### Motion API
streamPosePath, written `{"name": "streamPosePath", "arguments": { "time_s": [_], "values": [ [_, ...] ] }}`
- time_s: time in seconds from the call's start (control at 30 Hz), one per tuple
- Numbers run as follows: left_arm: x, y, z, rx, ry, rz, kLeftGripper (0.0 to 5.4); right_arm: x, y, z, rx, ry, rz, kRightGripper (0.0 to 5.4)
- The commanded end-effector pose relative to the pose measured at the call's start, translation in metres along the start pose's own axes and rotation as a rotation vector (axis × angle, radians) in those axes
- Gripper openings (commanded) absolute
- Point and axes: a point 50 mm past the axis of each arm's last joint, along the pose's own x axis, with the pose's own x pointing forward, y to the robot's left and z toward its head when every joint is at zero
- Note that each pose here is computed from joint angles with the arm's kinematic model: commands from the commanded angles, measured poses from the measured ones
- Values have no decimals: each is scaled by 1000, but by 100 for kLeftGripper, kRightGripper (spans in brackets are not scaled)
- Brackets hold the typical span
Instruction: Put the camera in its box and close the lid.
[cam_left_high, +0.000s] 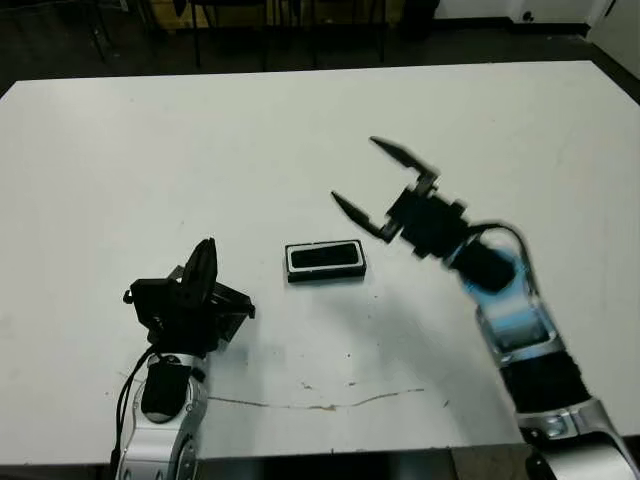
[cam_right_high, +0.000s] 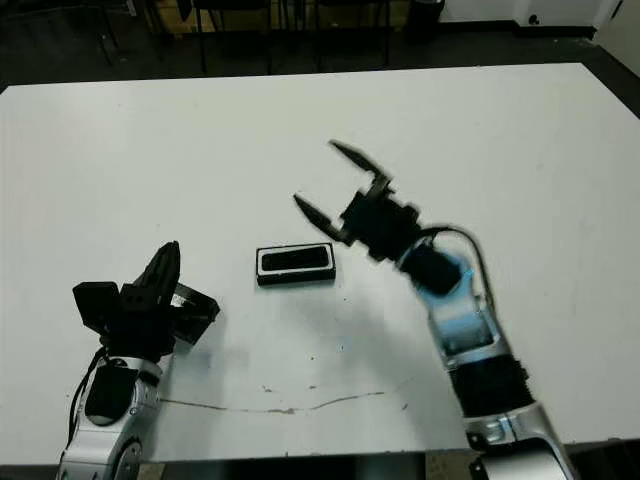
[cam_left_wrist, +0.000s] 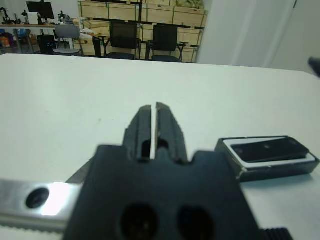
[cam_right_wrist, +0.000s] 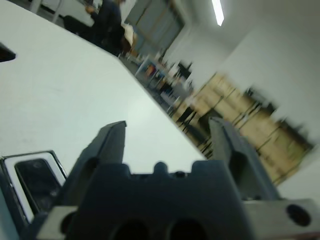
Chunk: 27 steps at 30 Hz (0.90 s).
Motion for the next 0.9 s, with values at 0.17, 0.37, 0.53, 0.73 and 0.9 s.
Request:
{"name": "streamPosePath", "arguments": {
  "time_s": [0.17, 0.37, 0.53, 0.73, 0.9],
  "values": [
    [-1, 3, -3, 22, 25, 2, 0, 6, 20, -5, -114, 68, 118, 177],
    [-1, 3, -4, 16, 28, 1, 0, 7, 20, -4, -159, 118, 143, 68],
    [-1, 2, -4, 10, 36, 2, 0, 5, 24, -8, -172, 159, 171, 1],
    [-1, 2, -4, 14, 32, 0, 0, 4, 28, -13, -173, 210, 190, 1],
    [-2, 1, -4, 14, 31, 3, 0, 3, 30, -14, -201, 256, 235, 1]
  ]
}}
